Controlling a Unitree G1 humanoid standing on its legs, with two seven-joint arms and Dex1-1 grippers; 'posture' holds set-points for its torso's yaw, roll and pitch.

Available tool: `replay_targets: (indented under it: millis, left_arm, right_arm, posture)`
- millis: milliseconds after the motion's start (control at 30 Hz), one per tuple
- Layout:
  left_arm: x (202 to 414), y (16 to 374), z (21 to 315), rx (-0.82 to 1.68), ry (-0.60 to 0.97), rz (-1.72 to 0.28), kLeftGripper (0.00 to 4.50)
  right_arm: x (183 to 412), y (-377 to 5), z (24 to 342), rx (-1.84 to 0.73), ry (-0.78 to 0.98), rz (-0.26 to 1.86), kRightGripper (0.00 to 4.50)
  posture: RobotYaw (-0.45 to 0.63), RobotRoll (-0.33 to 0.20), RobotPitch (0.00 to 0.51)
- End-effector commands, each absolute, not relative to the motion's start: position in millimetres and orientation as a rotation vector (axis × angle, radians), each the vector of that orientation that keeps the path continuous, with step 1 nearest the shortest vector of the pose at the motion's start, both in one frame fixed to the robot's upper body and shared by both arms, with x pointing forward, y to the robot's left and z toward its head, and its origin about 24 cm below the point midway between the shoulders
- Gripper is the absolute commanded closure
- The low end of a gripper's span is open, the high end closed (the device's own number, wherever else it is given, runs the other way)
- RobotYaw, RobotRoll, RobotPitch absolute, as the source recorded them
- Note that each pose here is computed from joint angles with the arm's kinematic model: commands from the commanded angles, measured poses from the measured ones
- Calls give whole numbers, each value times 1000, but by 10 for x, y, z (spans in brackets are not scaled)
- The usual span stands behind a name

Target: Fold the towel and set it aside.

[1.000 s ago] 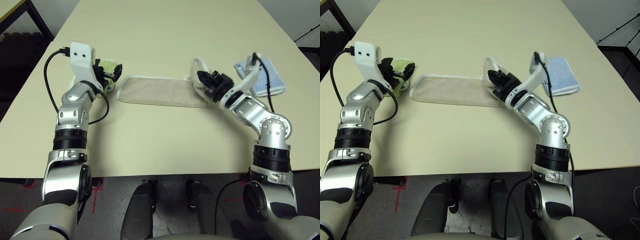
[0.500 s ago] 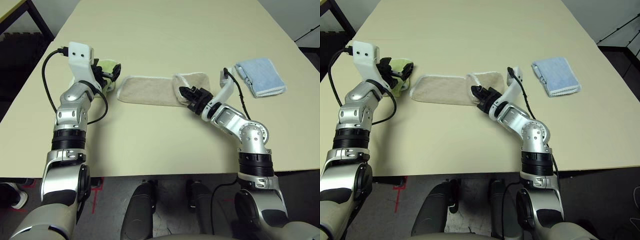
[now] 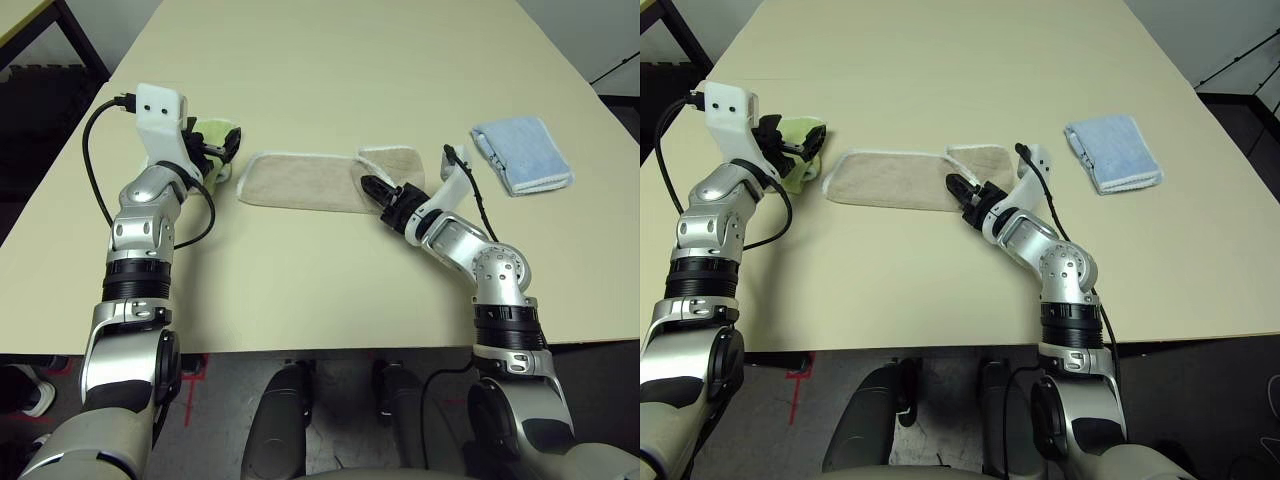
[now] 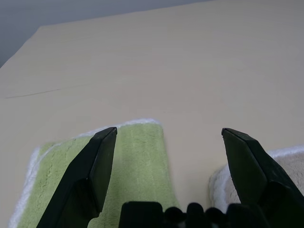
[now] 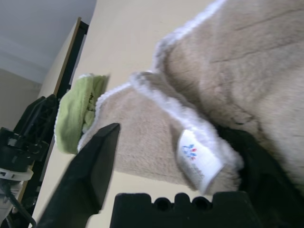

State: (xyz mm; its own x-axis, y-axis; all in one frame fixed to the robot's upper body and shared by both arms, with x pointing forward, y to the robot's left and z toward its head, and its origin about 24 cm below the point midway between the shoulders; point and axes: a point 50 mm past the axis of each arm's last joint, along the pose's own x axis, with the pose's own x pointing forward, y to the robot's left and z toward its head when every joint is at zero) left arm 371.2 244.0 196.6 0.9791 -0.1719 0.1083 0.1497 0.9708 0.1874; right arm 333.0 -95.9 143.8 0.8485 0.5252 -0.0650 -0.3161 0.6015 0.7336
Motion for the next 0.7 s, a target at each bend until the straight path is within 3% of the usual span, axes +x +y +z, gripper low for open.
replay_targets:
  millis: [33,467,700]
  left_arm:
    - [3709,2434,1954,191,-125,-164,0]
    - [3728,2403,1959,186,-132,-169,0]
    - [3727,2411,1967,185,-137,-164,0]
  right_arm:
    - [3315,-971,1496,776,277,521,29]
    - [3210,-811,2016,806,191,768,29]
    - [3459,-1006,1879,642,163,516,29]
  posture:
    - [112,0,155]
    - [107,0,148]
    - [110,0,146]
